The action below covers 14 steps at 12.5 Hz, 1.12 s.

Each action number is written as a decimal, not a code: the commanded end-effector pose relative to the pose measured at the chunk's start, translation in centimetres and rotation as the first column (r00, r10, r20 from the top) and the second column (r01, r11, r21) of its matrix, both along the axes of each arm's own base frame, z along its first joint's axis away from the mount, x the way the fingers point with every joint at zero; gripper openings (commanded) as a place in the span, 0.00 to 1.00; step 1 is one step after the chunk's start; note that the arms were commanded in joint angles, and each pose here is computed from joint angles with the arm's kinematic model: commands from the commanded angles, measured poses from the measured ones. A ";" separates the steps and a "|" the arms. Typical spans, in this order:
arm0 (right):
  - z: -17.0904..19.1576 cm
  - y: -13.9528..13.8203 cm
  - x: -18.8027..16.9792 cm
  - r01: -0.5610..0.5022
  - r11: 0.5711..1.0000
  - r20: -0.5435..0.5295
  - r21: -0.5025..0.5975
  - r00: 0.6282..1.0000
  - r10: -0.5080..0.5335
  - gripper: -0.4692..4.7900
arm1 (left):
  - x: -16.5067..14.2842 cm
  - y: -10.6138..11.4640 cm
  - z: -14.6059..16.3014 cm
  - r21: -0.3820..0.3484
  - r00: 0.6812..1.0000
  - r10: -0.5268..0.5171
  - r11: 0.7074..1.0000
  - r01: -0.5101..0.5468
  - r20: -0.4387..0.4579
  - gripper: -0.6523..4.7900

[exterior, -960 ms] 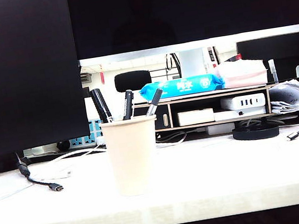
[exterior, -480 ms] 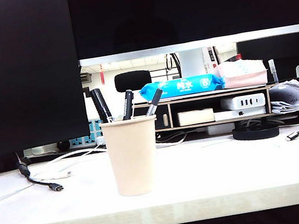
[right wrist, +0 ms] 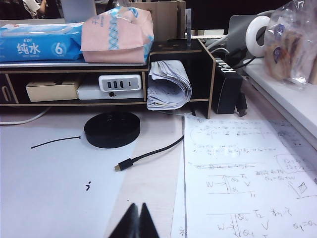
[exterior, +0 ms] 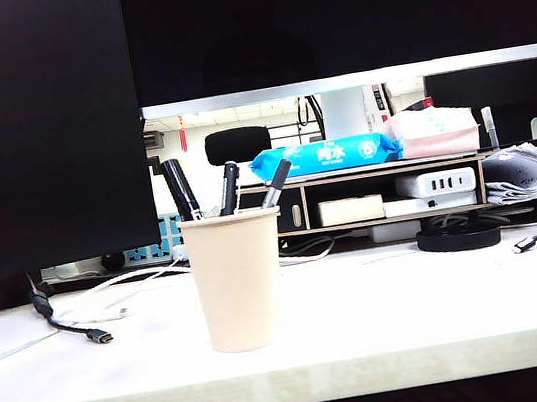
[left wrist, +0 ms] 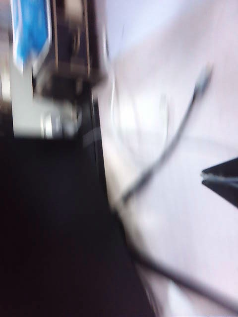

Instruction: Pick up the marker from the paper cup and put it on the table.

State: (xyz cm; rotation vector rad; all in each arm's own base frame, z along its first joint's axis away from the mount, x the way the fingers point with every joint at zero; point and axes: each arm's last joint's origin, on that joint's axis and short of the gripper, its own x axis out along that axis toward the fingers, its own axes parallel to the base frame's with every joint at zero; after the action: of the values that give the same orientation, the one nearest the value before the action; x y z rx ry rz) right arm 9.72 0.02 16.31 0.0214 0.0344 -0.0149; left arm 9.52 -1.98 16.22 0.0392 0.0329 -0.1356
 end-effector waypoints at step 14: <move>0.1 0.0 0.0 -0.005 1.000 0.015 0.006 1.000 0.005 0.11 | -2.2 -4.4 -0.2 0.009 0.875 -0.484 0.875 0.484 -0.018 0.11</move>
State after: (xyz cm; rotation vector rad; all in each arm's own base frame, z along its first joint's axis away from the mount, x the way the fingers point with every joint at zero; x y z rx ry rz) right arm 9.71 0.02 16.31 0.0222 0.0340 -0.0141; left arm 7.33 -6.38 16.07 0.0541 0.0372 -0.6411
